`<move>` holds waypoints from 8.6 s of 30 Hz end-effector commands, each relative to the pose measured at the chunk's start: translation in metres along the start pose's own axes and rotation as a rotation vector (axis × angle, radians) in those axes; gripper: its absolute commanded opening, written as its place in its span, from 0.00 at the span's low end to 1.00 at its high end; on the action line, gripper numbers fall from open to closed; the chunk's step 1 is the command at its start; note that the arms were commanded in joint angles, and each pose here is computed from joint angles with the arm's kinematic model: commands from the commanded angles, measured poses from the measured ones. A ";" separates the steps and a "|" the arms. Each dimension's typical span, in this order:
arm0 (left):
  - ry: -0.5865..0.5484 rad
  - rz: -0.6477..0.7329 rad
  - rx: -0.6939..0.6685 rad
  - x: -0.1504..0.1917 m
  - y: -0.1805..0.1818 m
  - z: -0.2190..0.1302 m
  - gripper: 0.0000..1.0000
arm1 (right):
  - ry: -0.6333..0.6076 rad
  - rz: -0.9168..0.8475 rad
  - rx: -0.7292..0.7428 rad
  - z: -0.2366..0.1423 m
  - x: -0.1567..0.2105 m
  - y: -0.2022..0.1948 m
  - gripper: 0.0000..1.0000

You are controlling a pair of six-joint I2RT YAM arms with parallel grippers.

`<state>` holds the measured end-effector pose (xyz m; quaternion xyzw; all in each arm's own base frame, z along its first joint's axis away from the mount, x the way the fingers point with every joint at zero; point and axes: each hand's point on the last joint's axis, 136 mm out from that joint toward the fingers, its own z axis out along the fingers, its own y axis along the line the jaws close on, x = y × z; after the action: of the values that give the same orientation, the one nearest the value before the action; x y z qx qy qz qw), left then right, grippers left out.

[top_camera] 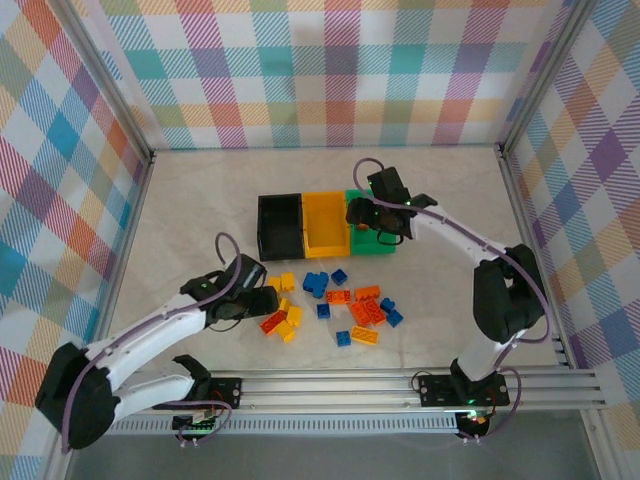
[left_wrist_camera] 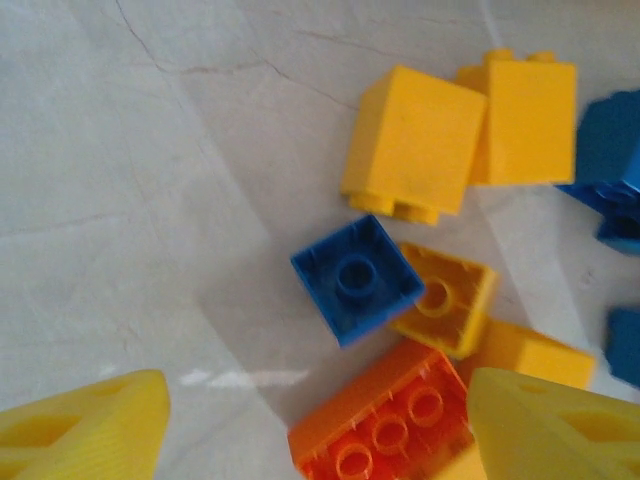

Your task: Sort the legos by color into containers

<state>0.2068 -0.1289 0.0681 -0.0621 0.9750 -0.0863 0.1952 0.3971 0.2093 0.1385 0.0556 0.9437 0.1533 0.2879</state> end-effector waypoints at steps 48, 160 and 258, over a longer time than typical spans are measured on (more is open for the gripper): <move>-0.234 0.096 -0.070 -0.098 -0.042 -0.025 0.28 | -0.057 0.076 -0.022 -0.030 0.023 -0.019 0.84; -0.166 -0.061 0.040 -0.039 -0.007 -0.034 0.94 | -0.044 -0.036 0.025 -0.015 -0.034 0.011 0.94; -0.134 0.171 0.103 -0.108 -0.139 -0.024 0.83 | 0.063 0.055 0.027 -0.058 0.100 -0.062 0.96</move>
<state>0.3390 -0.2567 0.1662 0.0371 0.9506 -0.1035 0.2902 0.2829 0.1545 0.1093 0.0809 0.9536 0.1417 0.2529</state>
